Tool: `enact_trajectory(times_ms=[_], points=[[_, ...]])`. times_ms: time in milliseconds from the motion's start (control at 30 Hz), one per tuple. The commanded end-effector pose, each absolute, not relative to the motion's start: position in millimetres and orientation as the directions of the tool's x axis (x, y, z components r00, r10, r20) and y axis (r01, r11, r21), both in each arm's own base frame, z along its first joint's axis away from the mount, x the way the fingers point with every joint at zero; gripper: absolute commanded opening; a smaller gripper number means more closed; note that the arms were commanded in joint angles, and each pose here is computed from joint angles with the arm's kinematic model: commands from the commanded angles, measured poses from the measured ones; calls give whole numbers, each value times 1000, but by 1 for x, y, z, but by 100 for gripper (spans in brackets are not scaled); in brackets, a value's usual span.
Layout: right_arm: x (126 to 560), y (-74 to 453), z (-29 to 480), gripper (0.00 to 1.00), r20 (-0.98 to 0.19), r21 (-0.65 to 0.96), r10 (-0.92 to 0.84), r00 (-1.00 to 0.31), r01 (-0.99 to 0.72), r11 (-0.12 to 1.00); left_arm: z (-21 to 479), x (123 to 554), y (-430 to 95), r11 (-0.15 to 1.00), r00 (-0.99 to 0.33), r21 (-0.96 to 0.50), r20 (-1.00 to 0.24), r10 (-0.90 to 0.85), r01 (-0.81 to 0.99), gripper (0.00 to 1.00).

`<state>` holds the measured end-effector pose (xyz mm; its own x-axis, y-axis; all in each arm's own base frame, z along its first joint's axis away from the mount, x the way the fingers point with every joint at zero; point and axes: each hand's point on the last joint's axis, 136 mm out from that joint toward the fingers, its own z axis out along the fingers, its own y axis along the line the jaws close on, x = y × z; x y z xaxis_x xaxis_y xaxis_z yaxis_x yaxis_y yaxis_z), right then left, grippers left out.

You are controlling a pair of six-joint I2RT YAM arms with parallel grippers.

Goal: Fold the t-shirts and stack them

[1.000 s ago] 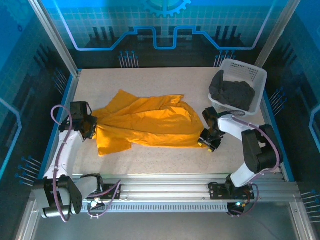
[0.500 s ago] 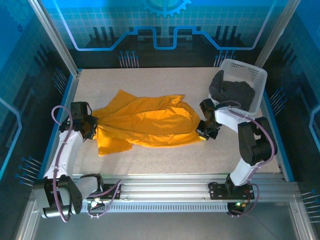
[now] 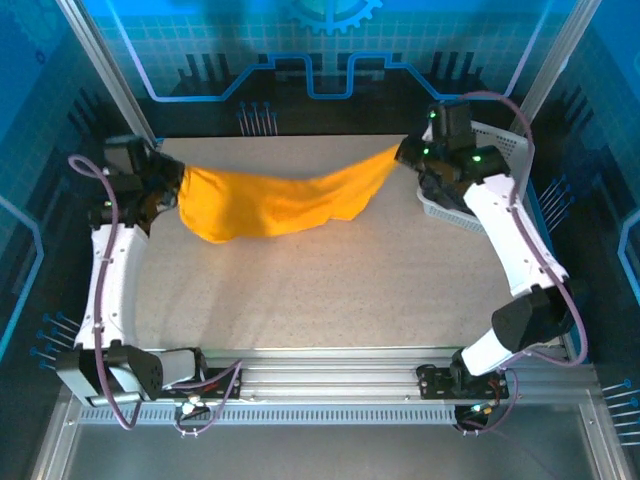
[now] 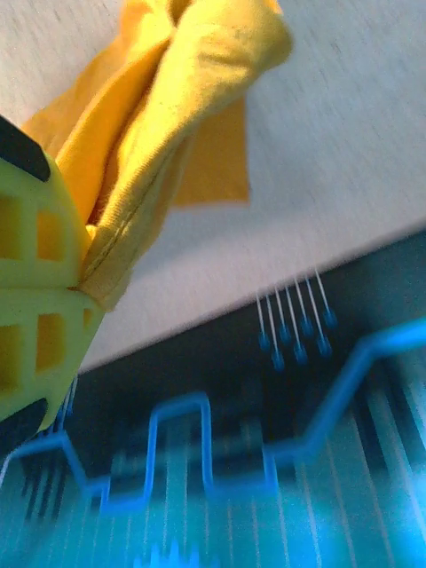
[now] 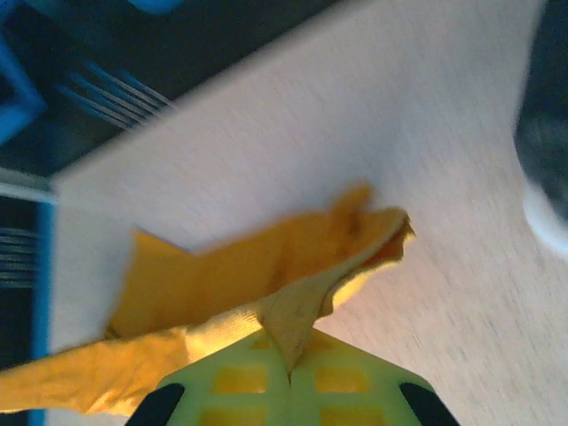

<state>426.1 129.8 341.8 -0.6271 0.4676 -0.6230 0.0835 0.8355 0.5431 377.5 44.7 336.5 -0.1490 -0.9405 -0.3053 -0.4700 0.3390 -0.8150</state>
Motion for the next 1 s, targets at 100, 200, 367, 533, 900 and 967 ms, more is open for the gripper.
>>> enact_trajectory(times_ms=[100, 200, 367, 533, 900, 967], points=[[390, 110, 441, 0, -759, 586, 516, -397, -72, 807, 450, 330, 51, 372, 42, -899, -392, -919, -230, 0], [361, 101, 468, 0, -778, 602, 544, -315, -126, 788, 484, 299, 59, 390, 158, -907, -413, -897, -156, 0], [319, 81, 508, 0, -780, 626, 605, -161, -203, 753, 539, 263, 70, 416, 315, -908, -408, -857, -46, 0], [324, 84, 513, 0, -758, 653, 627, -183, -217, 726, 563, 276, 70, 425, 318, -905, -404, -858, -5, 0], [452, 143, 469, 0, -665, 742, 633, -396, -257, 619, 470, 437, 74, 297, -37, -950, -295, -955, -98, 0], [474, 146, 467, 0, -668, 739, 628, -399, -256, 624, 470, 464, 71, 320, -122, -944, -310, -943, -77, 0]])
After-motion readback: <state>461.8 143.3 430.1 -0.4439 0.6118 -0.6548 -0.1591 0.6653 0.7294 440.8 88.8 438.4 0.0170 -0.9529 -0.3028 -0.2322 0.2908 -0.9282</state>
